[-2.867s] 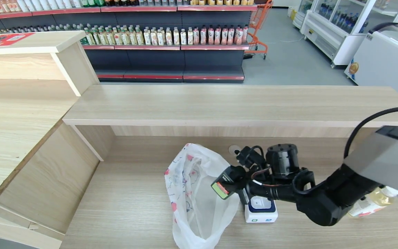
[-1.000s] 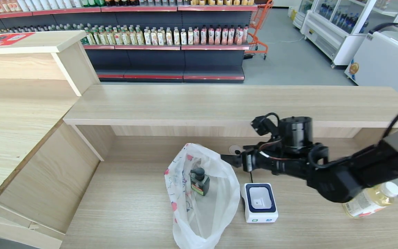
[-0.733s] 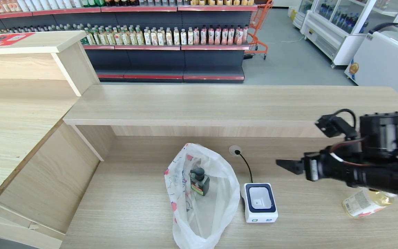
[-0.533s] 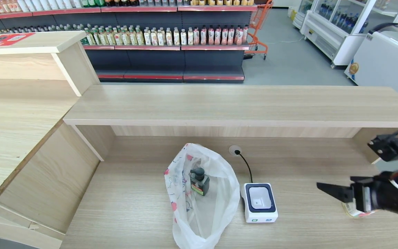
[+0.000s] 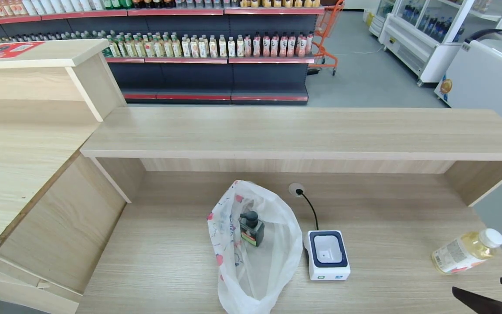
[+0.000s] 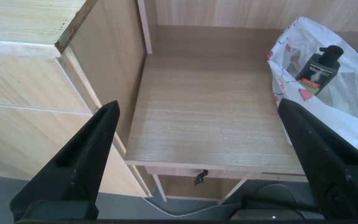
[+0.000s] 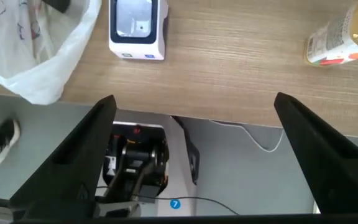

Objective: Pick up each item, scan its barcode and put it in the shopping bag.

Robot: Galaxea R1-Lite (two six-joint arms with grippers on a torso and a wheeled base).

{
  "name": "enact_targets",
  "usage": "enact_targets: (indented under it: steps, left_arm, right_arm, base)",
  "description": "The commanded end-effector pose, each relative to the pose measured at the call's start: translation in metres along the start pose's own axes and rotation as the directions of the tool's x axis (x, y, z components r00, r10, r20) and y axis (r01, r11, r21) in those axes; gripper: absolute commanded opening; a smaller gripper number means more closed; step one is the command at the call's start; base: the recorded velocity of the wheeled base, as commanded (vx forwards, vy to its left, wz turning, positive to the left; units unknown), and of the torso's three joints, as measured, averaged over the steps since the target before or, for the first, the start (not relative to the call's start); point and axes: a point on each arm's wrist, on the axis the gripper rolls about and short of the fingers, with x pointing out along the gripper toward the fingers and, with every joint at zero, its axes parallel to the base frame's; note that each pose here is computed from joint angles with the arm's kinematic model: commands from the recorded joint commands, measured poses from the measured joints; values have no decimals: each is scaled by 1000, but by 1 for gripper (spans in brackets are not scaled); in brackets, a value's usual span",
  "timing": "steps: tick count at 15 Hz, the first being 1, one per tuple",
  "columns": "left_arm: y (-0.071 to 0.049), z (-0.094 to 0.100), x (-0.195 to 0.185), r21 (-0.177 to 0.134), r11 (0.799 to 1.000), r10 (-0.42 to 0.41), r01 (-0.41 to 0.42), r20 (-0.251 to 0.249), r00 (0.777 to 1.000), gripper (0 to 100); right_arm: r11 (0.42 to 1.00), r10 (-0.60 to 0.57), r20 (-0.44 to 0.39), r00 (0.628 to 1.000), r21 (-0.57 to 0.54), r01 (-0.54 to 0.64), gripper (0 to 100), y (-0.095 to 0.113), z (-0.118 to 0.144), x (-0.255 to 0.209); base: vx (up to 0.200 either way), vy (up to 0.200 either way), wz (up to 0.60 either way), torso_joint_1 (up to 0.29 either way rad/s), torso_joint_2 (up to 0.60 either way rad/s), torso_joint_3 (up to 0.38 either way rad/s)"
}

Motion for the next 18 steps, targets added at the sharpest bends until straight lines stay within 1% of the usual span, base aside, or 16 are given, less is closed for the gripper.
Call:
enact_targets:
  steps: [1,4,7,13,18]
  left_arm:
    - [0,0,0,2,1000,0,0,0,1000,100]
    - [0,0,0,2,1000,0,0,0,1000,100]
    - [0,0,0,2,1000,0,0,0,1000,100]
    - [0,0,0,5,1000,0,0,0,1000,100]
    - [0,0,0,6,1000,0,0,0,1000,100]
  right_arm:
    - [1000,-1,15,1000,-2,1,100,0,-1,-3]
    - [1000,-1,7,1000,-1,1,100,0,0,-2]
    - [1000,-1,10,1000,-2,1,100,0,0,-2]
    - [999,-47,7,999,22,47,100,-4,-1,-2]
    - [997,-59,-64,996,35,62,100,-4,-9,-5]
  base:
    - [-200,0,0,7,12,-2]
    - [-200,0,0,2,4,1]
    - [0,0,0,0,0,0]
    - [0,-200,0,6,1,-1]
    - [0,-200,0,2,4,4]
